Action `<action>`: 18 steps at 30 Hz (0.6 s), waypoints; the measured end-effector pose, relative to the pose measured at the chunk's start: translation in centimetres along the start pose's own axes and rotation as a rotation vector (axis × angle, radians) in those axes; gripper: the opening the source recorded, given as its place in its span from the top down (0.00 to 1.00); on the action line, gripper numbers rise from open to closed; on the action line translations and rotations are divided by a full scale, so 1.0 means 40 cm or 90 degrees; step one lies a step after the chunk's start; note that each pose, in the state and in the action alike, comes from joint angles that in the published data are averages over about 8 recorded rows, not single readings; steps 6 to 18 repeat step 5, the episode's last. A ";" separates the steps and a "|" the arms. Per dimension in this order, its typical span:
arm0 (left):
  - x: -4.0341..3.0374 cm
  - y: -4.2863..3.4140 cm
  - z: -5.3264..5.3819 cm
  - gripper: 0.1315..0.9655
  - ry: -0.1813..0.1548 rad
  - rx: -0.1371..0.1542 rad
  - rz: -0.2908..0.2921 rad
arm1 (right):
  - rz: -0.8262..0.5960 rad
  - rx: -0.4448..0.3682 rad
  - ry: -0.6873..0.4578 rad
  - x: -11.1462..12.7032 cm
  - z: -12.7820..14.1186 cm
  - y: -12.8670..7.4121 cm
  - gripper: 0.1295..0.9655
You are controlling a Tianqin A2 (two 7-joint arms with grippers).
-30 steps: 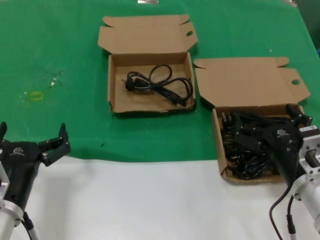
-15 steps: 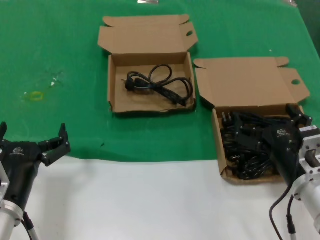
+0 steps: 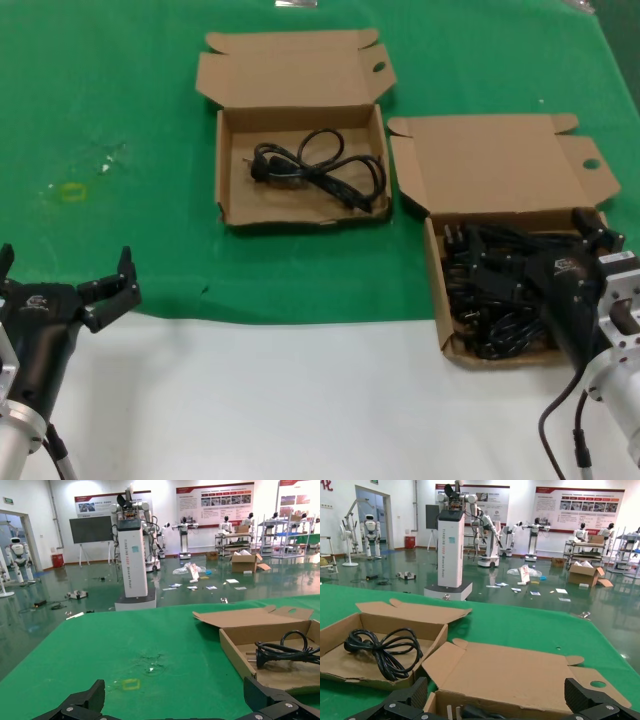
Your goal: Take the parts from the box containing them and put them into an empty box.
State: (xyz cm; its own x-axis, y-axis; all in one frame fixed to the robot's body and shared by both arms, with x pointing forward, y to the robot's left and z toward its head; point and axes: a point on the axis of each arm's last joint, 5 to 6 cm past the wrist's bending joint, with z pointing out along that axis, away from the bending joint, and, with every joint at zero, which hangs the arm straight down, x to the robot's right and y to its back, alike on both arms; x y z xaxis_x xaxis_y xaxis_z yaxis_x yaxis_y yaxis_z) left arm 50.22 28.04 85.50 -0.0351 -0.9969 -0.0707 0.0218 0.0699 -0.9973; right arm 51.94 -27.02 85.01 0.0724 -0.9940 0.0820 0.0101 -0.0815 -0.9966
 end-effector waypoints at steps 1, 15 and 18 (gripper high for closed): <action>0.000 0.000 0.000 0.00 0.000 0.000 0.000 | 0.000 0.000 0.000 0.000 0.000 0.000 0.00; 0.000 0.000 0.000 0.00 0.000 0.000 0.000 | 0.000 0.000 0.000 0.000 0.000 0.000 0.00; 0.000 0.000 0.000 0.00 0.000 0.000 0.000 | 0.000 0.000 0.000 0.000 0.000 0.000 0.00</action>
